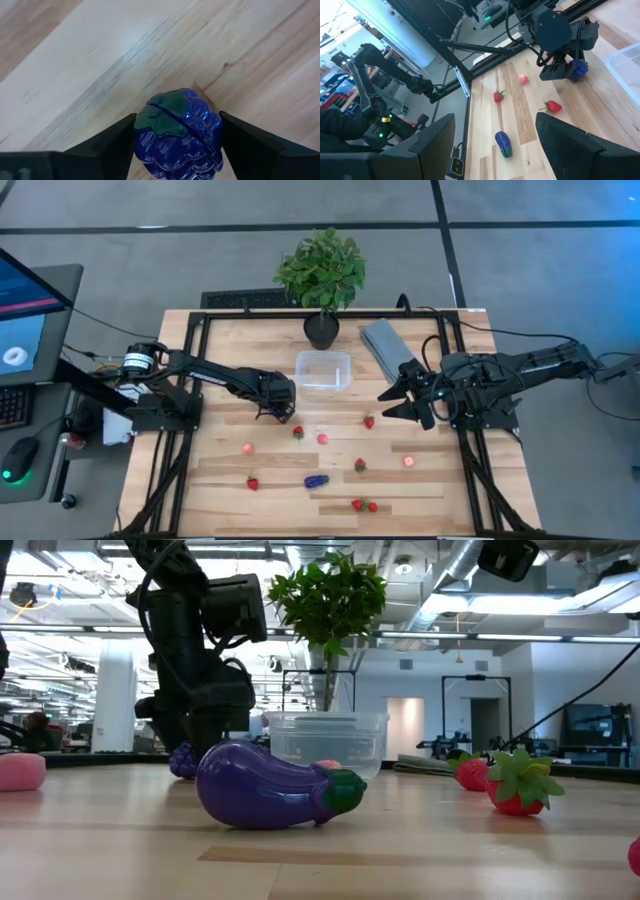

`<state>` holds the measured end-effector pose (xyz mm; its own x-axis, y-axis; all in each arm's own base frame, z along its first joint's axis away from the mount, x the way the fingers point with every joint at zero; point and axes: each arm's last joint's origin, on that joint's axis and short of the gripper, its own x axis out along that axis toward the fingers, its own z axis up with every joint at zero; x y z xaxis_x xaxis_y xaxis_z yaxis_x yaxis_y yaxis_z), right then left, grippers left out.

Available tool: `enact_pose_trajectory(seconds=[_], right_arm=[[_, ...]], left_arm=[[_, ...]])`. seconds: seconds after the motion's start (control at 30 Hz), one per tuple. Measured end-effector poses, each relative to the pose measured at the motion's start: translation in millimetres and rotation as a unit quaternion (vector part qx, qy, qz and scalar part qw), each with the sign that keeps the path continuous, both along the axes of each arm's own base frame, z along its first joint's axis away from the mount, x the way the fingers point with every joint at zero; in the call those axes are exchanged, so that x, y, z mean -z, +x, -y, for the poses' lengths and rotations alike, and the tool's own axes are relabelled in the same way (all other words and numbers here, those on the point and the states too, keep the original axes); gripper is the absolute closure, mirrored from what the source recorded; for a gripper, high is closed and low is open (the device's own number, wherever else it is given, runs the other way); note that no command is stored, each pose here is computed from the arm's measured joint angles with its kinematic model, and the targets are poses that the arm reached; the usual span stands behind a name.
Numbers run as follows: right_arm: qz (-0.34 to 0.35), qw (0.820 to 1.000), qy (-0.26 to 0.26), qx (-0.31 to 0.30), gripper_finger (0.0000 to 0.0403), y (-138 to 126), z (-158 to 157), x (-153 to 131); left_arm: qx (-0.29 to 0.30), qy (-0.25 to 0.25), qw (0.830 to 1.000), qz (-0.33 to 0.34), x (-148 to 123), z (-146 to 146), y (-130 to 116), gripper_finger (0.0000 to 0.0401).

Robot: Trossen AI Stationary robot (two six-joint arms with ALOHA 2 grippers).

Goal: Pick and placing Produce into tupperware
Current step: Put the blackberry into the transparent bin

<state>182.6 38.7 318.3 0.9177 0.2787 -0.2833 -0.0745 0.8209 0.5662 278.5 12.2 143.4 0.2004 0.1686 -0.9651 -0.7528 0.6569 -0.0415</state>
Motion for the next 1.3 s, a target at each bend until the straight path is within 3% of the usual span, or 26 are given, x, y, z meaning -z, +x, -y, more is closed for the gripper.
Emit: enact_pose_trajectory(seconds=[0.53,0.93,1.3], right_arm=[[0.000,1.000,0.000,0.000,0.0102,0.0,0.0,0.0],[-0.004,1.000,0.012,0.001,0.0102,-0.1,-0.4,0.0],[-0.005,1.000,0.017,0.002,0.0102,-0.1,-0.5,0.0]], left_arm=[[0.010,0.001,1.000,0.021,-11.7,4.3,10.3,0.0140],[0.080,0.016,0.997,0.019,-63.3,8.6,32.1,0.0140],[0.133,0.057,0.986,0.085,-117.2,12.2,54.7,0.0140]])
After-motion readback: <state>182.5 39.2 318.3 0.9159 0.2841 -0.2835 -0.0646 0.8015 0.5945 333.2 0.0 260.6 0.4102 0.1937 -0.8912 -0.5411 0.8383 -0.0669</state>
